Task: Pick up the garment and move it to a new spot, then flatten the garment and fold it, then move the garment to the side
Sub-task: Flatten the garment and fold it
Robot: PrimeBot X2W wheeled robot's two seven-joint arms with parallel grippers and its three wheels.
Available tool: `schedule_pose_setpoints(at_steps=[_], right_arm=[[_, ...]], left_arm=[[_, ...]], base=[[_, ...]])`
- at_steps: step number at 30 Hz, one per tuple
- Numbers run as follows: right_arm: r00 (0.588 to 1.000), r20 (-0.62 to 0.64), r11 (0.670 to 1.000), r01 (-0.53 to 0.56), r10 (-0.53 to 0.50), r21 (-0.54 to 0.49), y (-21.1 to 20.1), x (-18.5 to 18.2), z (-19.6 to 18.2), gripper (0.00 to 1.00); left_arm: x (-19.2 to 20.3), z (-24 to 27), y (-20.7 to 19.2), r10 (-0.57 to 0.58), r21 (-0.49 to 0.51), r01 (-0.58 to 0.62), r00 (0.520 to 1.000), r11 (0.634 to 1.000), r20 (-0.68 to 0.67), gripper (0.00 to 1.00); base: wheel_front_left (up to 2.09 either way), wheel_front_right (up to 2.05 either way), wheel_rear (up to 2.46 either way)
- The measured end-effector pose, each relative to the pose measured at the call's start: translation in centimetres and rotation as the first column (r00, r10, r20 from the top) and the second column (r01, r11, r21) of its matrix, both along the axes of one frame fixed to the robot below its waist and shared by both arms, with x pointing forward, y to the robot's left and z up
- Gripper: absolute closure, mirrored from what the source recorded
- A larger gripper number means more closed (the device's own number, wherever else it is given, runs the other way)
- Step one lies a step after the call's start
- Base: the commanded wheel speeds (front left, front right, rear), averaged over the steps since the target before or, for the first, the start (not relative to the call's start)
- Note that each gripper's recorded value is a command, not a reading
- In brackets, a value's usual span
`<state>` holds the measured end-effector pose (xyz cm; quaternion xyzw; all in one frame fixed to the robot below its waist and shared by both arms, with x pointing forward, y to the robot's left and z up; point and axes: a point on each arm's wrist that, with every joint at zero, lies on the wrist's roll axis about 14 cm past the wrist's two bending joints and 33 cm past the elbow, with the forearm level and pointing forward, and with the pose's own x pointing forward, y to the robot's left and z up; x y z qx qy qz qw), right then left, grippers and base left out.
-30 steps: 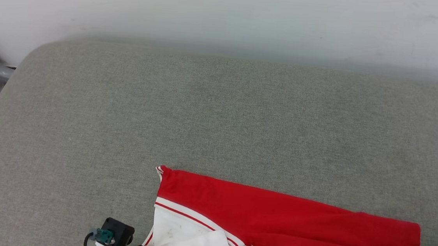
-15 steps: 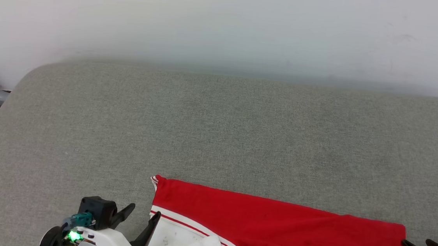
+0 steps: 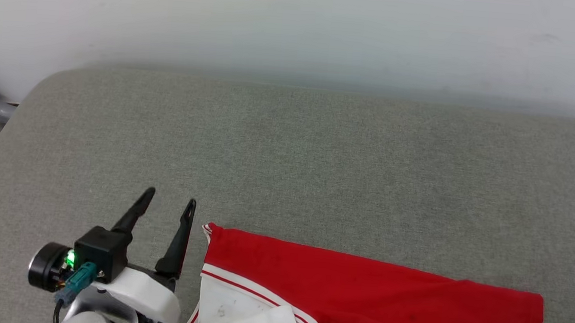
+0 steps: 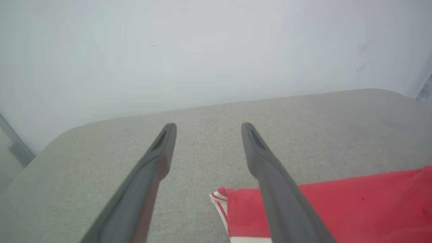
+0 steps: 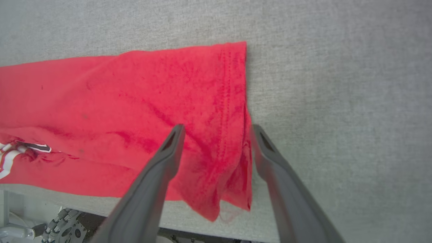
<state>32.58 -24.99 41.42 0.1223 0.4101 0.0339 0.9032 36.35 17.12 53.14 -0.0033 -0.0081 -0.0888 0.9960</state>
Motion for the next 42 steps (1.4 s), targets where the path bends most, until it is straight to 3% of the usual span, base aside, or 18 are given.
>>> schedule_pose_setpoints(at_steps=[6, 8, 18, 32, 33, 35, 37, 42], right_arm=[[0.996, -0.083, 0.998, 0.036, -0.041, -0.055, -1.0, -0.1, -1.9, 0.00], [0.994, -0.098, 0.997, 0.048, -0.054, -0.059, -1.1, 0.0, -2.4, 0.00], [0.979, -0.195, 0.998, 0.063, -0.060, 0.011, 0.8, -0.5, -5.5, 0.00], [0.981, -0.195, 0.993, 0.012, 0.011, 0.115, 4.3, -0.2, -6.3, 0.00], [0.981, -0.192, 0.993, 0.008, 0.016, 0.120, 4.5, -0.2, -6.3, 0.07], [0.982, -0.186, 0.992, -0.001, 0.024, 0.124, 4.7, -0.1, -6.2, 0.62], [0.984, -0.174, 0.992, -0.008, 0.031, 0.128, 5.0, -0.1, -6.1, 1.00], [0.992, -0.125, 0.992, -0.015, 0.031, 0.128, 5.1, 0.2, -5.6, 1.00]], left_arm=[[0.5, 2.6, 1.4, 0.055, 0.115, -0.074, 0.986, 0.991, 0.155, 0.00], [0.3, 3.0, 1.4, 0.080, 0.092, -0.097, 0.982, 0.991, 0.173, 0.00], [-0.1, 1.6, 3.0, 0.108, 0.103, -0.124, 0.983, 0.987, 0.151, 0.00], [-0.1, 0.7, 2.6, 0.094, 0.092, -0.108, 0.986, 0.990, 0.138, 0.00], [-0.1, 0.7, 2.6, 0.094, 0.091, -0.107, 0.986, 0.990, 0.138, 0.00], [-0.1, 0.7, 2.5, 0.093, 0.091, -0.107, 0.986, 0.990, 0.141, 0.00], [-0.2, 0.8, 2.5, 0.093, 0.085, -0.105, 0.986, 0.991, 0.142, 0.00], [-0.7, 0.7, 2.6, 0.095, 0.083, -0.107, 0.985, 0.991, 0.141, 0.00]], base=[[0.00, 0.00, 0.00], [0.00, 0.00, 0.00], [0.00, 0.00, 0.00], [0.00, 0.00, 0.00], [0.00, 0.00, 0.00], [0.00, 0.00, 0.00], [0.00, 0.00, 0.00], [0.00, 0.00, 0.00]])
